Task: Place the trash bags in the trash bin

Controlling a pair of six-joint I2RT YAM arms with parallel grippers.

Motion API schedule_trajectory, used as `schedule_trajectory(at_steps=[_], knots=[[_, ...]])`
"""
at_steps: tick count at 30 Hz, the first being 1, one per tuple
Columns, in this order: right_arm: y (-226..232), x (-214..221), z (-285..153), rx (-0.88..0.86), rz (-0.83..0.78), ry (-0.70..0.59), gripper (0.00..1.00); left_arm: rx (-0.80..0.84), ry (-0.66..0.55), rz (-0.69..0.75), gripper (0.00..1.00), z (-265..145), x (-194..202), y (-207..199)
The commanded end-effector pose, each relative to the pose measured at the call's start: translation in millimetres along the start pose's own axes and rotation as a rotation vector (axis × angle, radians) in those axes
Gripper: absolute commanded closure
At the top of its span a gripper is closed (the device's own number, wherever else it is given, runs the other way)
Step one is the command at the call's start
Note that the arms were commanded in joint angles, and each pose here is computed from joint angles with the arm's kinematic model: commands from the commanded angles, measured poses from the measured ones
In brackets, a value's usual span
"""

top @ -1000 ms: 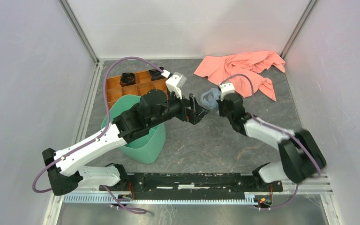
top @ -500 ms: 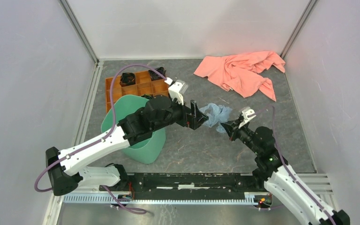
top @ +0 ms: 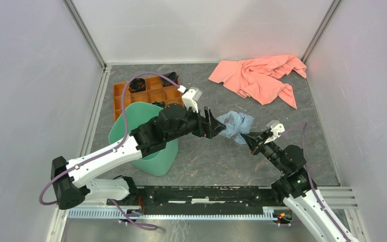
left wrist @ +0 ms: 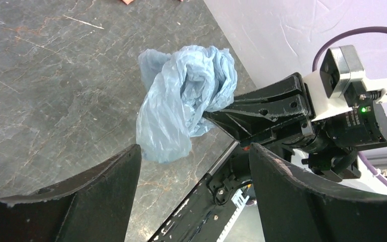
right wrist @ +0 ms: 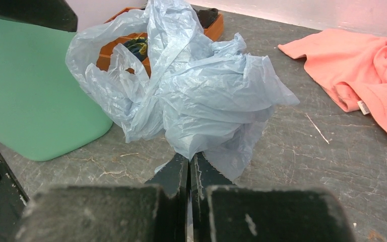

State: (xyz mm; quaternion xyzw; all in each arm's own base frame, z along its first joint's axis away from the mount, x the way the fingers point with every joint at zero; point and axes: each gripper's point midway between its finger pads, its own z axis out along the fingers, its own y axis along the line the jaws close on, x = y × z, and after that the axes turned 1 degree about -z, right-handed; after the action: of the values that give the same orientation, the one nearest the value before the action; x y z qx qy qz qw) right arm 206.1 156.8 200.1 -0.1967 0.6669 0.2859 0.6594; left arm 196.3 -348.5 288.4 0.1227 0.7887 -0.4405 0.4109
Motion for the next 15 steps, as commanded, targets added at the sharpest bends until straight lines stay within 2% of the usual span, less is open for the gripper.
schedule_trajectory(at_steps=[1,5,6,11,15], knots=[[10.8,-23.8,-5.5,-0.048,-0.033,-0.04,1.0,0.057,-0.04,-0.071,0.17,8.7,-9.7,-16.1],[13.7,-32.3,-10.4,-0.053,-0.021,-0.078,1.0,0.082,0.009,-0.074,0.19,20.3,0.8,-20.3],[14.6,-34.0,-11.2,-0.055,-0.019,-0.086,0.99,0.088,0.023,-0.073,0.22,22.8,3.6,-21.2],[13.5,-36.6,-14.0,-0.046,-0.034,-0.078,0.99,0.096,0.041,-0.054,0.49,27.6,3.5,-24.8],[8.9,-34.1,-15.5,-0.019,-0.034,-0.072,0.99,0.082,0.009,-0.028,0.83,18.5,-10.4,-27.5]])
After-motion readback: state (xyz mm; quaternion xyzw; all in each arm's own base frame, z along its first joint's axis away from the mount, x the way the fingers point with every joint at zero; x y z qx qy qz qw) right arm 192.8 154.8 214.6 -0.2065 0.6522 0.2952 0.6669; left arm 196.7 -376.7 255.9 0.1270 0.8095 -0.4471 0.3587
